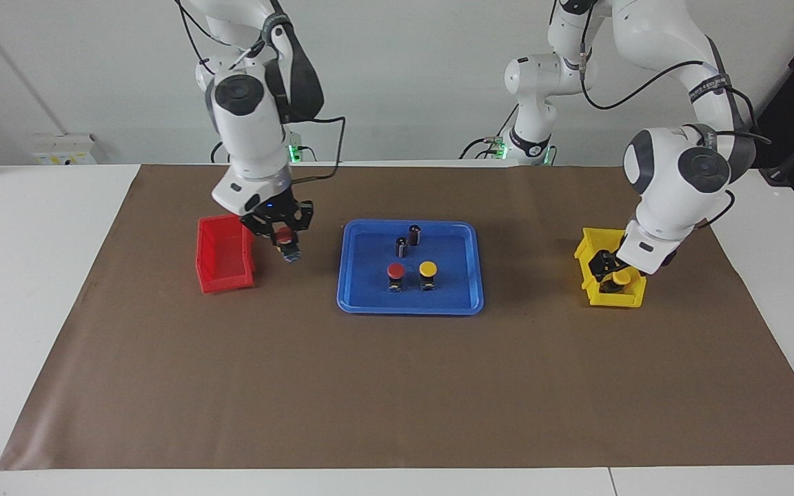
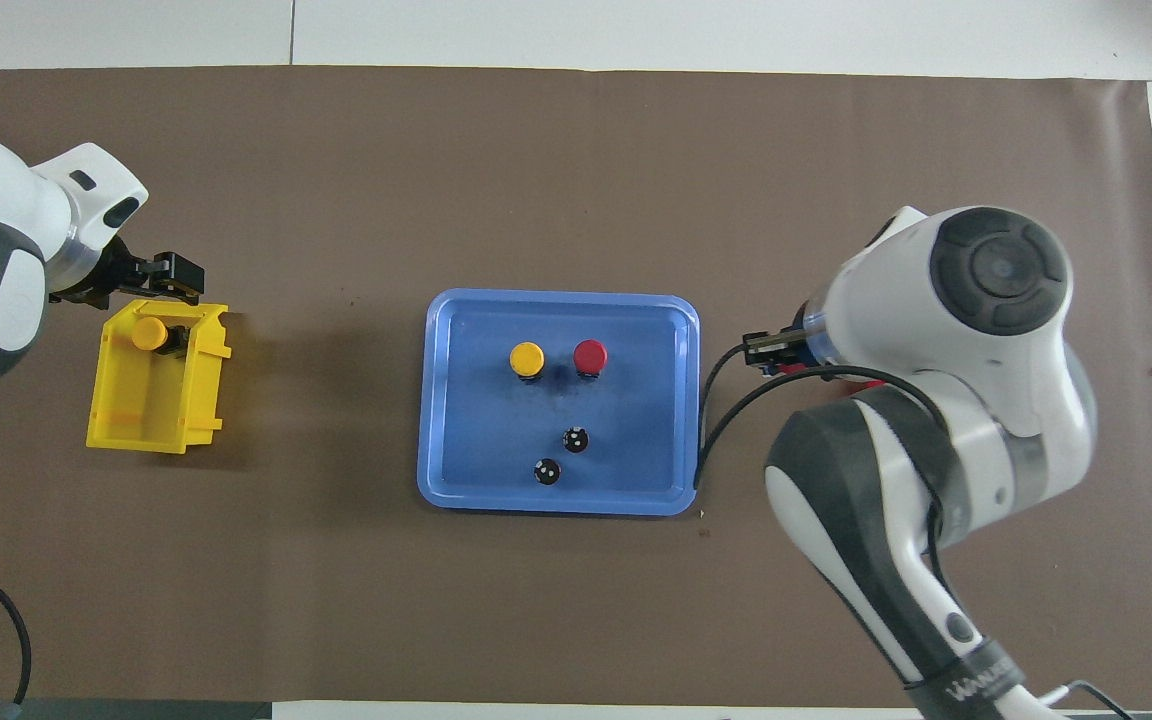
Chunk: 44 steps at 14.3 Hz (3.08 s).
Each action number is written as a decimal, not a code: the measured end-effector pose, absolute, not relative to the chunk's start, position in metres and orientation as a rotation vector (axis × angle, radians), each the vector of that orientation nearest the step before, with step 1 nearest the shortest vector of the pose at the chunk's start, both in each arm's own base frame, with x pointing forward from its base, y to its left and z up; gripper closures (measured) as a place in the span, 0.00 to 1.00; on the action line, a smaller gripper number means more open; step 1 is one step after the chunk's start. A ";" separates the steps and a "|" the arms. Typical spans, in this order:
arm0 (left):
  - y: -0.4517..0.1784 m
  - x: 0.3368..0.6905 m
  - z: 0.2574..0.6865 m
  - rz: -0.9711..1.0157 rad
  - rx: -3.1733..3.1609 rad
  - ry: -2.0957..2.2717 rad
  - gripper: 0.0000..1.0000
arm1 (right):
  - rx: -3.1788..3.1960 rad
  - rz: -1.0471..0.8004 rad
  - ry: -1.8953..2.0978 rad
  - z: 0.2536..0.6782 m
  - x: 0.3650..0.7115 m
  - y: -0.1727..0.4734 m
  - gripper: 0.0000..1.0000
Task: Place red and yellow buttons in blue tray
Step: 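Carry the second red button to the tray while the left gripper returns to the bin, then release the red button in the tray while the left gripper grasps a yellow button, then carry the second yellow button into the tray with the left gripper and release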
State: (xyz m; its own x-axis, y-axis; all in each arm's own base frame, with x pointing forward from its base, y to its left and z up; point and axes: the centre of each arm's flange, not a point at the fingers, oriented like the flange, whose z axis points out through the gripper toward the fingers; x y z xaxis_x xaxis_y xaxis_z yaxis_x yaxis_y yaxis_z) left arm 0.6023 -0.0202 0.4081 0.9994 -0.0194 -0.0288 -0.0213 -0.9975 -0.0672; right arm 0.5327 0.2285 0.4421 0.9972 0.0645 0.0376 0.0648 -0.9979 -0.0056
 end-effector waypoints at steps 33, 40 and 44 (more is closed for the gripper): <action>0.003 0.574 0.388 0.025 -3.134 -0.076 0.59 | -3.172 0.087 0.165 0.618 0.554 0.000 0.00; -0.095 0.572 0.507 0.122 -3.128 -0.229 0.59 | -3.161 0.147 0.122 0.623 0.531 -0.050 0.00; -0.201 0.548 0.504 0.079 -3.131 -0.354 0.59 | -3.164 0.107 0.093 0.623 0.534 -0.055 0.00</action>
